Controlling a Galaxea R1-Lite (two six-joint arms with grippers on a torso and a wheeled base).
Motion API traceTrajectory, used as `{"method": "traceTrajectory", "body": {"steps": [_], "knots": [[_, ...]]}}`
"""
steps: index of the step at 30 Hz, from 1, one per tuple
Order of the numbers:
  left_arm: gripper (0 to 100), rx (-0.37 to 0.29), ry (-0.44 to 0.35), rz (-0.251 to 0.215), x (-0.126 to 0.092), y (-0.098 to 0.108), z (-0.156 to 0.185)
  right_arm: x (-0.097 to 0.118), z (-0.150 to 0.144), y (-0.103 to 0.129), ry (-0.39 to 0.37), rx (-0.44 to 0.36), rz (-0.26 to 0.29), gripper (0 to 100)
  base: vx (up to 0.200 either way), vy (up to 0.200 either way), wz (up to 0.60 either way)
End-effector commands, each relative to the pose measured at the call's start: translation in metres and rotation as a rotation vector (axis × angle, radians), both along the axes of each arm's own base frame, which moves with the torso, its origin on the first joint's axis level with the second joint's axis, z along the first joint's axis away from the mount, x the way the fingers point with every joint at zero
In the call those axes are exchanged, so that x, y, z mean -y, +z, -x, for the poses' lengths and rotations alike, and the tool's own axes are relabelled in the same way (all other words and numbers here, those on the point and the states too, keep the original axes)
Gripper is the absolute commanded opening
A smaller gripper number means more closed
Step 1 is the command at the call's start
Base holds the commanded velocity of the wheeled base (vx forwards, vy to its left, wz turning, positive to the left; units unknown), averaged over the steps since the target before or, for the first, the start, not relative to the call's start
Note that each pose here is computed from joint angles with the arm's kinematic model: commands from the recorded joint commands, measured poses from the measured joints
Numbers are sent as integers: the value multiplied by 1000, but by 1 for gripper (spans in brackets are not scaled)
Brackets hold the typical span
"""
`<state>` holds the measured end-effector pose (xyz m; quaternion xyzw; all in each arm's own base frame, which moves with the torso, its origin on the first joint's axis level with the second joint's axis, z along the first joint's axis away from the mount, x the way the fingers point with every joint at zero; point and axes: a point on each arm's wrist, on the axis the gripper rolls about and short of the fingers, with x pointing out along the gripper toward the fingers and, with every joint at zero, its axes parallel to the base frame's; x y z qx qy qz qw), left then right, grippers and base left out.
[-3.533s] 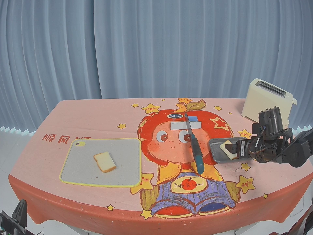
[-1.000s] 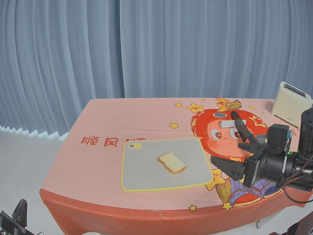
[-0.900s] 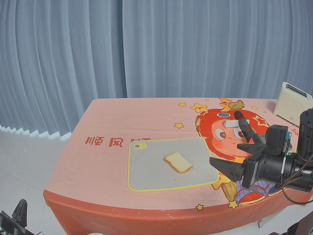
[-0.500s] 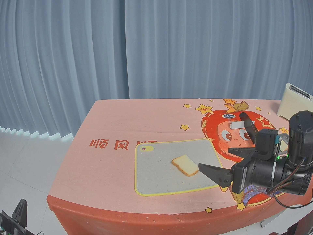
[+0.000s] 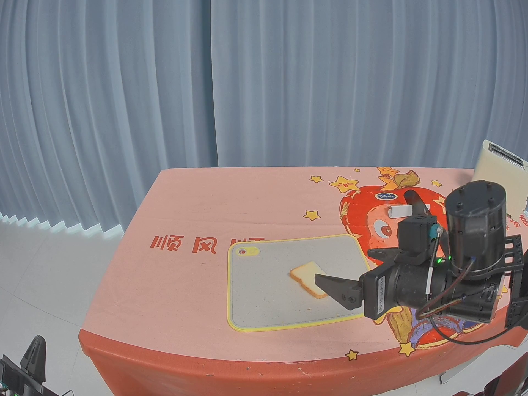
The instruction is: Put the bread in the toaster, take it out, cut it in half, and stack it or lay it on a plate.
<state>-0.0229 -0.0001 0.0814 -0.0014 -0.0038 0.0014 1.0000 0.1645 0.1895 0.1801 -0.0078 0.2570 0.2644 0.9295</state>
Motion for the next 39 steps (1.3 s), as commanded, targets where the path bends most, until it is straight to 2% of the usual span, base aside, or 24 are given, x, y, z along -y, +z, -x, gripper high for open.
{"method": "traceTrajectory", "body": {"steps": [1, 5, 16, 23, 31, 39], "knots": [[0, -2, 0, 0, 0, -5, 0, -6, -15, -12, -18, -21, 47, 100, 0, 0, 0], [0, -2, 0, 0, 0, -5, 0, -3, -24, -20, -34, -29, 92, 100, 0, 0, 0], [0, -2, 0, 0, 0, -5, 0, -13, -31, -32, -12, -55, 128, 100, 0, 0, 0], [0, -2, 0, 0, 0, -5, 0, -36, -37, -43, 28, -71, 150, 100, 0, 0, 0], [0, -2, 0, 0, 0, -5, 0, -62, -56, -55, 38, -80, 161, 100, 0, 0, 0], [0, -2, 0, 0, 0, -5, 0, -71, -58, -64, 48, -93, 177, 100, 0, 0, 0]]}}
